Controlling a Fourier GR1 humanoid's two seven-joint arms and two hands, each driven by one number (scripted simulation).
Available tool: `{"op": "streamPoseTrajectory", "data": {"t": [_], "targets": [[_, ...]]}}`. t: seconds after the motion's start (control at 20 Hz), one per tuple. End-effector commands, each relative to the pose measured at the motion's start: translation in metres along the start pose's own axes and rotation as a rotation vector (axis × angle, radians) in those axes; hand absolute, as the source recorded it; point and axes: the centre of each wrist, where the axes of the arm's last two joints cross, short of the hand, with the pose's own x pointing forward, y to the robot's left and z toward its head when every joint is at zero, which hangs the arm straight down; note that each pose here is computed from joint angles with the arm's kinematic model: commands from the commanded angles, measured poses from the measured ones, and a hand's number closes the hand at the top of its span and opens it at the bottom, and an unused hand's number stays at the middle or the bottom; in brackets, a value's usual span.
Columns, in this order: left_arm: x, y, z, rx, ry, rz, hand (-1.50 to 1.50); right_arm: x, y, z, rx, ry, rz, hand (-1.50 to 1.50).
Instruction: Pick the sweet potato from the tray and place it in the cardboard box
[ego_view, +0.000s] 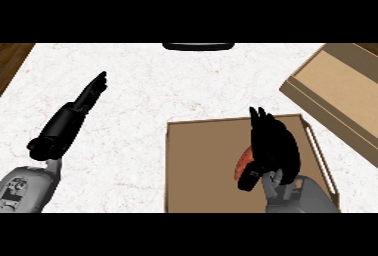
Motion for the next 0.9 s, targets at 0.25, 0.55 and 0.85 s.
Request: {"op": "streamPoseTrajectory", "data": {"t": [0.25, 0.55, 0.85], "targets": [[-0.003, 0.01, 0.007, -0.011, -0.002, 0.007, 0.0, -0.004, 0.013, 0.005, 0.053, 0.181, 0.041, -1.5], [-0.01, 0.01, 0.007, 0.02, -0.007, 0.011, 0.0, 0.006, 0.032, -0.008, 0.072, 0.201, 0.036, -1.5], [-0.007, 0.003, 0.003, -0.003, 0.001, 0.007, 0.0, 0.012, 0.043, -0.02, 0.066, 0.259, 0.091, -1.5]]}}
